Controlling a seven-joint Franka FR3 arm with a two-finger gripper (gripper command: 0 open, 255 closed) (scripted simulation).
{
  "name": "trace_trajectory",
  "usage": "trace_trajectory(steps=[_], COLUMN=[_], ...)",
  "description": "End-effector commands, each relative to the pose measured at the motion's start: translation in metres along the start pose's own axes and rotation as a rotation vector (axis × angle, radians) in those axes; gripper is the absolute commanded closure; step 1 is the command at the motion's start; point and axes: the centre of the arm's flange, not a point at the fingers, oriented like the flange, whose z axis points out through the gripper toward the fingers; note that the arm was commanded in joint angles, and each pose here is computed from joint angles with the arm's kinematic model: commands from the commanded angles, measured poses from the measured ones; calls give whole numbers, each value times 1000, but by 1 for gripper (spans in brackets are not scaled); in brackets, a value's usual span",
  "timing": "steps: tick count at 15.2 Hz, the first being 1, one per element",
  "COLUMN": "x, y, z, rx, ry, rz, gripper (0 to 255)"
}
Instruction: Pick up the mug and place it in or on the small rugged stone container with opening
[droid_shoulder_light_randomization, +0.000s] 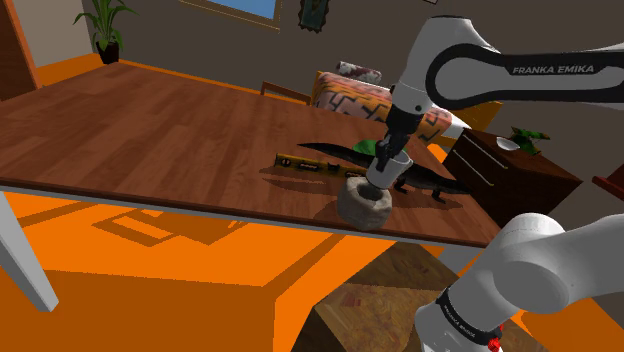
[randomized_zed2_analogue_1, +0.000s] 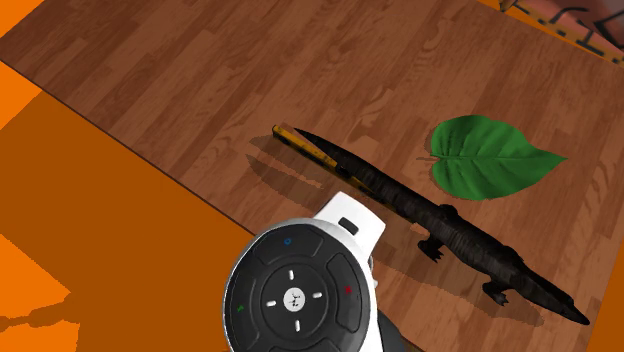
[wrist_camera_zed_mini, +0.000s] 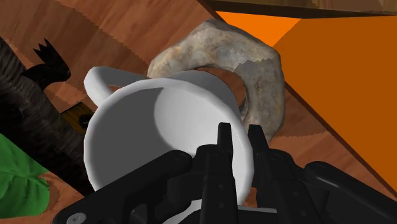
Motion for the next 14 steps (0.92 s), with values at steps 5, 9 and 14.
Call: trace_trajectory(steps=[5, 9, 14], x=[0, 0, 0], y=[-2, -2, -2], z=[29, 29, 29], rx=[0, 0, 0], ry=[1, 1, 1], rz=[0, 0, 0], gripper=[255, 255, 0])
